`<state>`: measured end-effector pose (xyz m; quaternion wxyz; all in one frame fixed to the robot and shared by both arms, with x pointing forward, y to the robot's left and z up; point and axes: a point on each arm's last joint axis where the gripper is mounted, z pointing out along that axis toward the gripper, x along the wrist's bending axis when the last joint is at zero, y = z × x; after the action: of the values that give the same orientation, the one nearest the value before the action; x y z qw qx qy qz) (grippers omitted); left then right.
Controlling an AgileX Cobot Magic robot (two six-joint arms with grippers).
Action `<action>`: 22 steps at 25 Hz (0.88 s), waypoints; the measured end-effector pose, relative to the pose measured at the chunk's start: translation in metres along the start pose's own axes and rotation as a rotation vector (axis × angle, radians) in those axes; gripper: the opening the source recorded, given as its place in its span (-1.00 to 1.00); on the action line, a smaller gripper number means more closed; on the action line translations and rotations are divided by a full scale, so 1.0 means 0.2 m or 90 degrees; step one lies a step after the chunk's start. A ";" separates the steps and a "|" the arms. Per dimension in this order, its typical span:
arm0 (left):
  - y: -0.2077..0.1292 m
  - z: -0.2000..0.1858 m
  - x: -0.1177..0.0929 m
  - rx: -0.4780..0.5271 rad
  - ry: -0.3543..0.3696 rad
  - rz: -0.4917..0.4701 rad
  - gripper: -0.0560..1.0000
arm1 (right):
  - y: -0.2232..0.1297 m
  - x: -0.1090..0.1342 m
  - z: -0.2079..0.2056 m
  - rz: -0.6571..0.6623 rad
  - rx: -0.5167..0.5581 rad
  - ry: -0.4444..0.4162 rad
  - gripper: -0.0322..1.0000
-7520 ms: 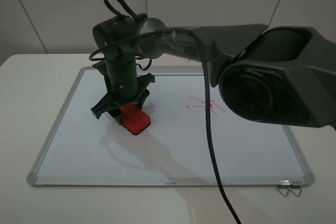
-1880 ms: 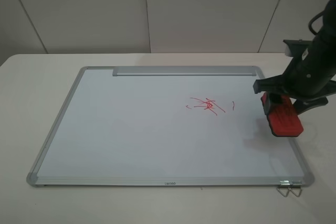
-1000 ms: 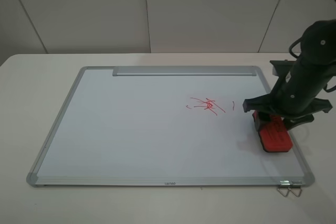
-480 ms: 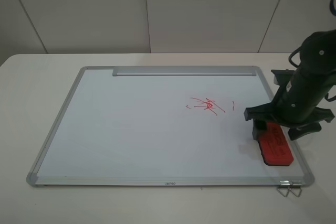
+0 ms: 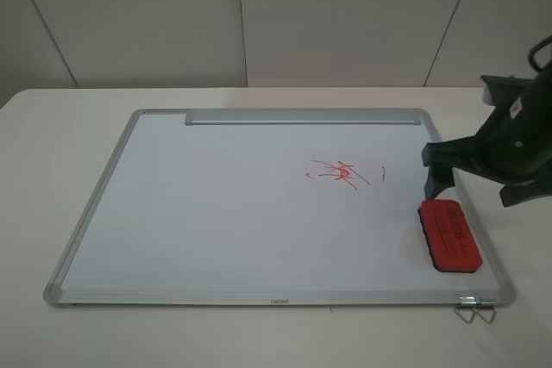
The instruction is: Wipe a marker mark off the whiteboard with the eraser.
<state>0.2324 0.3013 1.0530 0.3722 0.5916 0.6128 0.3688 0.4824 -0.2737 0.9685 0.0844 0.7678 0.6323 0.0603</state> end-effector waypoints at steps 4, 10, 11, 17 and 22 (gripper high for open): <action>0.00 0.00 0.00 0.000 0.000 0.000 0.57 | -0.02 -0.23 -0.16 0.059 -0.035 -0.046 0.66; 0.00 0.00 0.00 0.000 0.000 0.000 0.57 | -0.21 -0.42 -0.49 0.083 -0.121 -0.086 0.66; 0.00 0.00 0.00 0.000 0.000 0.000 0.57 | -0.26 -0.42 -0.55 0.079 -0.155 -0.080 0.66; 0.00 0.00 0.00 0.000 0.000 0.000 0.57 | -0.59 -0.41 -0.83 0.047 -0.336 -0.050 0.66; 0.00 0.00 0.00 0.000 0.000 0.000 0.57 | -0.83 -0.41 -0.85 0.051 -0.446 -0.035 0.66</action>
<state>0.2324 0.3013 1.0530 0.3722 0.5916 0.6128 0.3688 0.2727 -0.3142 1.1012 0.3570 0.7179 0.5398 0.2564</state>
